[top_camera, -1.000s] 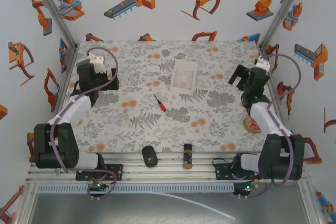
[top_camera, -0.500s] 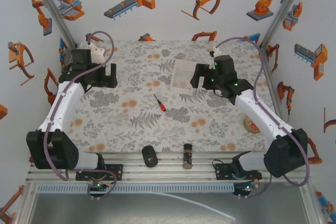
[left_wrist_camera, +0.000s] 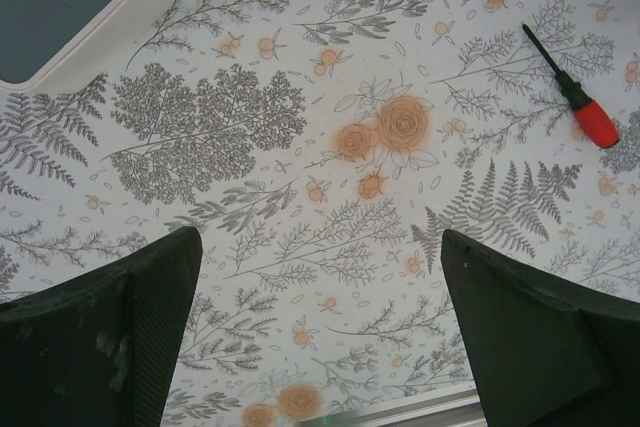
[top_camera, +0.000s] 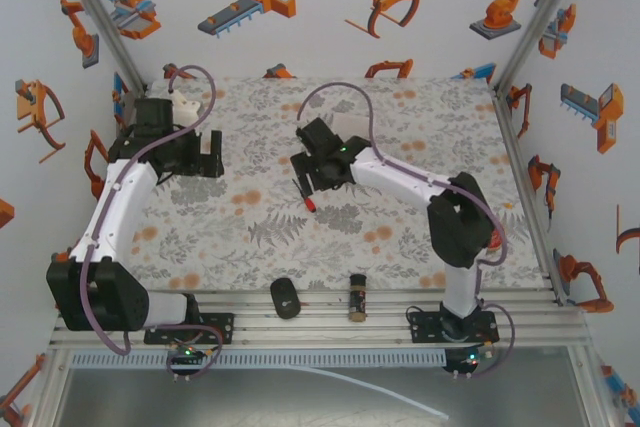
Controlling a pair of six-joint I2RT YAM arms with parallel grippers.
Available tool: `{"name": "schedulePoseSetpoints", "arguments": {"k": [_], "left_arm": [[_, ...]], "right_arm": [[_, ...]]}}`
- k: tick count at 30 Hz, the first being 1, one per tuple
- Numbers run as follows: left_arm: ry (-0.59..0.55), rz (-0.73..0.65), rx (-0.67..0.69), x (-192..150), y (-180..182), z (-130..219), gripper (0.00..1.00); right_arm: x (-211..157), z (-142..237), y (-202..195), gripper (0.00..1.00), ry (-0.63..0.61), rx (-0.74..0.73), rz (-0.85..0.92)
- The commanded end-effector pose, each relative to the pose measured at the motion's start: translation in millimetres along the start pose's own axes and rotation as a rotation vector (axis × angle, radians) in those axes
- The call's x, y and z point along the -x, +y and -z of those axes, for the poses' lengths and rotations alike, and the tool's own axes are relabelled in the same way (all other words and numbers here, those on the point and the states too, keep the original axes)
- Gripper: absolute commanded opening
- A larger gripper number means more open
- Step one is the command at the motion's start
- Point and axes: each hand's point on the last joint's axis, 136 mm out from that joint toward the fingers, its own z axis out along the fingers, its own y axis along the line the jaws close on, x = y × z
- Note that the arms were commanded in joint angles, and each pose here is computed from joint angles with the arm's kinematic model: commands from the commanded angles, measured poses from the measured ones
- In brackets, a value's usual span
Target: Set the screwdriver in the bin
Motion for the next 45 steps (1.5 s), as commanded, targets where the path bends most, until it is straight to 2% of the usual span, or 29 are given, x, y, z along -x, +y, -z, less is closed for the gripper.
{"name": "schedulePoseSetpoints", "arguments": {"k": [1,9,21,45], "left_arm": [[-0.029,-0.034,-0.001,1.8,-4.6,19.2,0.97],[-0.017,-0.029,-0.005,-2.2,-5.5,19.4,0.97],[0.014,-0.01,-0.027,0.3,-8.2,16.9,0.97],[0.017,-0.006,-0.024,0.9,-7.3,15.5,0.97]], "right_arm": [[4.0,-2.0,6.5,0.66,0.017,0.007,0.0],[-13.3,-23.9,21.1,0.58,0.061,0.033,-0.004],[-30.8,-49.8,29.5,0.52,0.101,-0.012,0.022],[-27.8,-66.9,25.2,0.44,0.088,-0.054,0.005]]}}
